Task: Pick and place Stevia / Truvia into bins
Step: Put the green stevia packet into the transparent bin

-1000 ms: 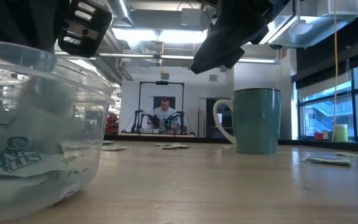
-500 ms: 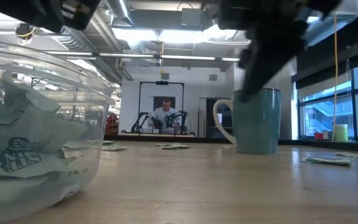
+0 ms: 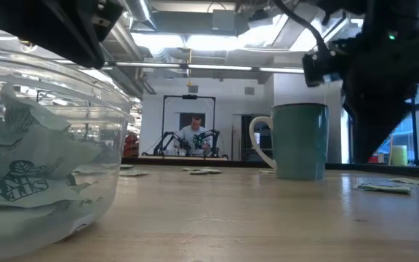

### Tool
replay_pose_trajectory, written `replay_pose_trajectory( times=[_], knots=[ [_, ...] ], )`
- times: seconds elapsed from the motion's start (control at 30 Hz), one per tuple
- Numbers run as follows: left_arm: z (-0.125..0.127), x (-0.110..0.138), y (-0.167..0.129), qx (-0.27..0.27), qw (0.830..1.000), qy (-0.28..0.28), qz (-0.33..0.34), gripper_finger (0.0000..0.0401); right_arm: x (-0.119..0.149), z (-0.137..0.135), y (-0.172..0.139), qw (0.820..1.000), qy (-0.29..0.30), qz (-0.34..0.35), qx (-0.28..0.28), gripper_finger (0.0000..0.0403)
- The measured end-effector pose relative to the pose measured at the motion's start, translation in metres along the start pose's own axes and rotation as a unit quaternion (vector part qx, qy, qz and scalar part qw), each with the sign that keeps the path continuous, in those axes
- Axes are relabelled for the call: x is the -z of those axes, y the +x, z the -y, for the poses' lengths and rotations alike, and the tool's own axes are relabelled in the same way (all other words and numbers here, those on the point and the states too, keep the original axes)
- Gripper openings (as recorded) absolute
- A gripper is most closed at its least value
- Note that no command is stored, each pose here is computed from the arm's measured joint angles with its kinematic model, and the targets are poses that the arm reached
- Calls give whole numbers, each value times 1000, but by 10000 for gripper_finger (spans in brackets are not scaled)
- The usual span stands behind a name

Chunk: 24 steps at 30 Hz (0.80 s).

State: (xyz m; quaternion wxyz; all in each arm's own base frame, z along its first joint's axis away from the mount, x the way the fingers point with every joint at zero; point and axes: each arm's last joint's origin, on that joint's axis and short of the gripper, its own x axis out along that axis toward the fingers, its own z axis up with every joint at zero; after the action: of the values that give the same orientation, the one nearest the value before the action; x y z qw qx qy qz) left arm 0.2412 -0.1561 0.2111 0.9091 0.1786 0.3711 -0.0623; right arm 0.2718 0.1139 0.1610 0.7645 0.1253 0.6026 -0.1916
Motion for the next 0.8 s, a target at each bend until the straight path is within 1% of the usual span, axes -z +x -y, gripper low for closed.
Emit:
replay_pose_trajectory(
  times=[0.1, 0.23, 0.43, 0.53, 0.63, 0.8],
  knots=[
    [-3, 0, 1, -4, 1000, -4, -2, 38, 3, 0, 5, 1000, 4, -5, -18, 102],
    [-5, 0, 2, -6, 1000, -6, -4, 35, 3, -1, 12, 999, 5, 8, -33, 102],
    [-6, 0, 3, -7, 1000, -2, -5, 39, 10, 6, 22, 1000, 12, 1, -24, 102],
    [-6, 0, 3, -6, 1000, -2, -5, 37, 11, 10, 26, 999, 24, 3, -23, 98],
    [-6, 0, 3, -6, 1000, -2, -5, 33, 13, 12, 29, 999, 25, 3, -21, 84],
    [-6, 0, 3, -6, 1000, -2, -5, 32, 15, 13, 31, 1000, 22, 4, -16, 38]
  ],
)
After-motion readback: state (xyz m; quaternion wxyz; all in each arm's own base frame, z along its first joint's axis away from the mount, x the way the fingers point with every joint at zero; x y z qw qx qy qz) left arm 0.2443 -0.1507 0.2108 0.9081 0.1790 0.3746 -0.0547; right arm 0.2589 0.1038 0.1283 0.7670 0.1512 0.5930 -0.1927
